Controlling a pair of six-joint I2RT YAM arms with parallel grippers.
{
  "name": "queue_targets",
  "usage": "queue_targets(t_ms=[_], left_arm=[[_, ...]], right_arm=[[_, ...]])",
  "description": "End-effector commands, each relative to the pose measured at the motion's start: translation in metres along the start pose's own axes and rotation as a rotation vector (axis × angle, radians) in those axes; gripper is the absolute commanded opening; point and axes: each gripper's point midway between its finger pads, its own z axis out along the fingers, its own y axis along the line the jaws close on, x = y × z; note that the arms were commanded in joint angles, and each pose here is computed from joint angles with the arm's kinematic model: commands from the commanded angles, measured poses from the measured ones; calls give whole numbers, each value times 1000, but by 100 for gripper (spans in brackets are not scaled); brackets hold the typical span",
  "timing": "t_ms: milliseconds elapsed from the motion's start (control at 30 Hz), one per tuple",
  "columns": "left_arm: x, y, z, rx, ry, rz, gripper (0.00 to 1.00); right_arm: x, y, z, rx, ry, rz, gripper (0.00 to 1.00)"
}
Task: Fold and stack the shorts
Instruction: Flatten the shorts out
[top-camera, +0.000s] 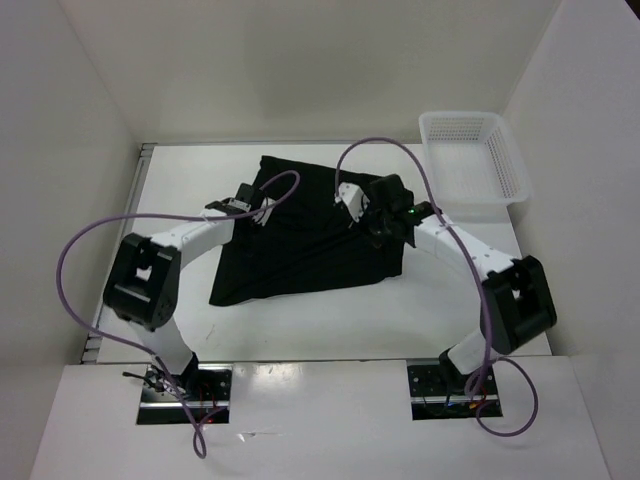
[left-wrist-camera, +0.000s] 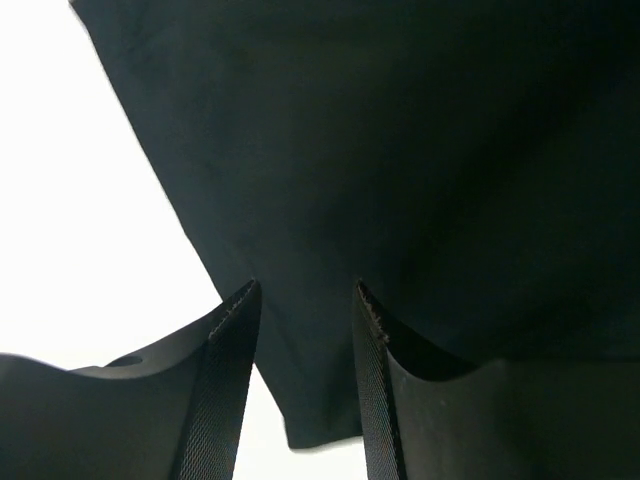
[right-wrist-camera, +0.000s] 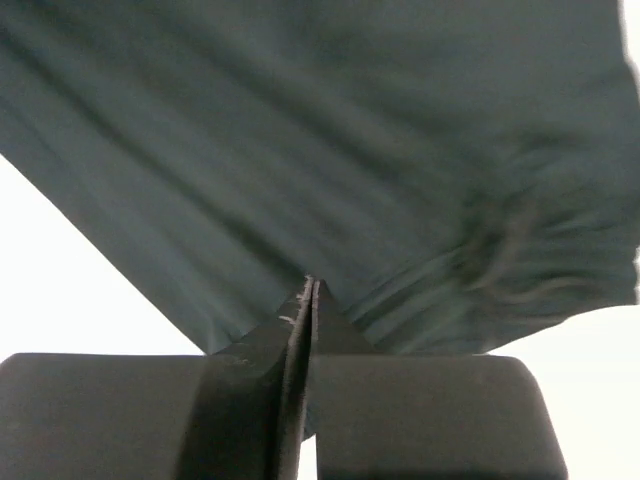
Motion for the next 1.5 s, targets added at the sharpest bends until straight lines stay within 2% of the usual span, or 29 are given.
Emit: queue_targets(t_ms=[0, 67, 167, 267, 300, 400, 500, 633, 767, 900, 967, 1000, 1100, 1167, 1233, 1300, 1333, 1367, 1400, 1467], left_arm=[[-2, 32, 35, -41, 50, -107, 49], [-23, 47, 44, -59, 13, -141, 49], [-32, 47, 54, -60, 4, -143, 49], [-22, 42, 72, -54, 47, -135, 49], [-5, 42, 83, -75, 100, -125, 49], [15, 41, 96, -97, 149, -113, 49], [33, 48, 94, -100, 219, -125, 48], [59, 52, 81, -88, 260, -147, 48], [80, 46, 69, -75, 280, -144, 48], [72, 46, 56, -59, 257, -151, 48], [48, 40, 45, -29, 199, -140, 50], [39, 36, 36, -6, 180, -133, 54], [1, 37, 12, 29, 99, -138, 58], [-23, 36, -3, 69, 39, -146, 59], [-59, 40, -24, 91, -60, -156, 60], [-78, 46, -18, 138, -94, -185, 61], [-101, 55, -22, 143, -145, -199, 61], [-110, 61, -17, 170, -158, -218, 61], [-113, 62, 4, 184, -128, -225, 61], [-146, 77, 9, 165, -197, -234, 61]], right_arm=[[80, 33, 15, -152, 247, -33, 0], [94, 32, 18, -132, 283, -92, 0], [105, 36, 18, -144, 315, -153, 0], [134, 46, 21, -181, 399, -187, 0], [149, 47, 19, -183, 447, -214, 0], [170, 39, 22, -149, 518, -272, 0], [182, 37, 14, -164, 576, -342, 0], [194, 42, -2, -183, 618, -376, 0], [191, 46, -3, -189, 600, -344, 0], [152, 41, 2, -162, 484, -258, 0], [109, 34, 1, -129, 359, -196, 4], [93, 35, 0, -139, 304, -175, 9], [33, 24, -13, -101, 134, -109, 10], [-10, 20, -23, -93, 7, -46, 15], [-51, 7, -32, -50, -119, -15, 25], [-78, -9, -26, -10, -215, 54, 28], [-89, -25, -24, 31, -245, 84, 28], [-95, -35, -18, 46, -261, 105, 28], [-99, -44, -10, 55, -270, 151, 28], [-101, -78, 14, 107, -287, 212, 32]])
